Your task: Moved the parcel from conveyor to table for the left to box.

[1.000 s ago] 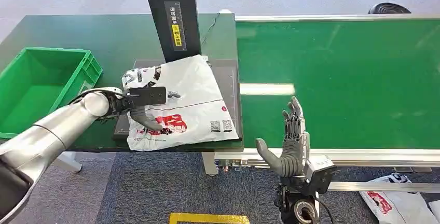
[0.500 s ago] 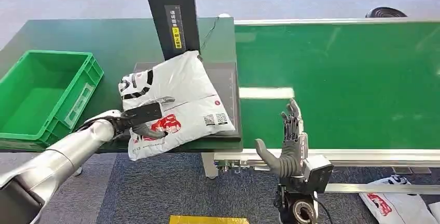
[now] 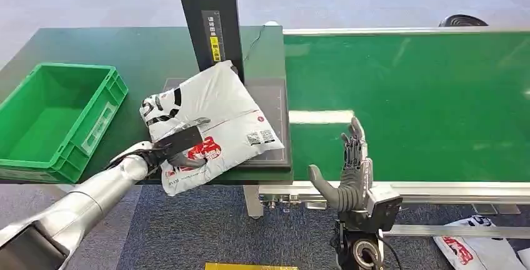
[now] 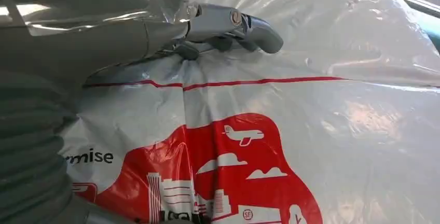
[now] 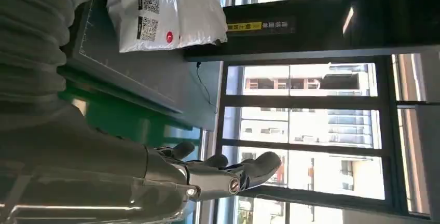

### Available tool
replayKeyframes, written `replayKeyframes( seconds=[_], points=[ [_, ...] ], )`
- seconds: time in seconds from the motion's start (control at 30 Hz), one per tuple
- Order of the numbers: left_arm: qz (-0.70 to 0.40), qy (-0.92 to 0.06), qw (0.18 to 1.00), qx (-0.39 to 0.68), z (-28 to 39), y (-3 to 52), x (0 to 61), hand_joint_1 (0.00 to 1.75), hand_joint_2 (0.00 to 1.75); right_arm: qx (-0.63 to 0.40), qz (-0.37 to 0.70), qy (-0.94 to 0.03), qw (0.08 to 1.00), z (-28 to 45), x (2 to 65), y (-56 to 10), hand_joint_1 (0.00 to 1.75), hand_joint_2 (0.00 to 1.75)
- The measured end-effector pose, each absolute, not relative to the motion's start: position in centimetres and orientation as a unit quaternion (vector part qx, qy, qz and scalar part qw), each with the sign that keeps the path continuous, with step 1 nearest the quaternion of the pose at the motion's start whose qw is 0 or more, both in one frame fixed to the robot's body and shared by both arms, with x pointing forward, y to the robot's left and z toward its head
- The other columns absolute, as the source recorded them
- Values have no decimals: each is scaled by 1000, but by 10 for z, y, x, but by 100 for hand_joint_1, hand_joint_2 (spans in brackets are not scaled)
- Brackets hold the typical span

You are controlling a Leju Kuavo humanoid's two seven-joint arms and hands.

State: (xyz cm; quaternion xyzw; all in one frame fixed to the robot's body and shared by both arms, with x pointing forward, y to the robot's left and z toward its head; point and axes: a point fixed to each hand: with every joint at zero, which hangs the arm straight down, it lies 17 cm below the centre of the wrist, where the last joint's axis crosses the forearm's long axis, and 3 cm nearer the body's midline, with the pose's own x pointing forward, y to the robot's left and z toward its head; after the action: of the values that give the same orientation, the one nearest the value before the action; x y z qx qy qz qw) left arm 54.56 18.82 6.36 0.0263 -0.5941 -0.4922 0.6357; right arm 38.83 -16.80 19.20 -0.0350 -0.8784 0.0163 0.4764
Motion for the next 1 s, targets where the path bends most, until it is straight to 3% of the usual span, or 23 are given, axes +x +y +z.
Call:
replayKeyframes(
  seconds=[0.17,0.2,0.23,1.0],
  points=[
    [-482,-598,640,24,66,186,547,0,175,-36,15,-880,473,196,390,-168,0,175],
    [-481,-598,640,24,66,185,547,136,175,-36,15,-881,472,196,390,-168,0,175],
    [-481,-598,640,23,65,185,547,171,175,-36,15,-881,472,196,390,-168,0,175],
    [-442,-621,646,40,71,199,555,175,175,-35,15,-880,474,194,389,-168,0,175]
  ],
)
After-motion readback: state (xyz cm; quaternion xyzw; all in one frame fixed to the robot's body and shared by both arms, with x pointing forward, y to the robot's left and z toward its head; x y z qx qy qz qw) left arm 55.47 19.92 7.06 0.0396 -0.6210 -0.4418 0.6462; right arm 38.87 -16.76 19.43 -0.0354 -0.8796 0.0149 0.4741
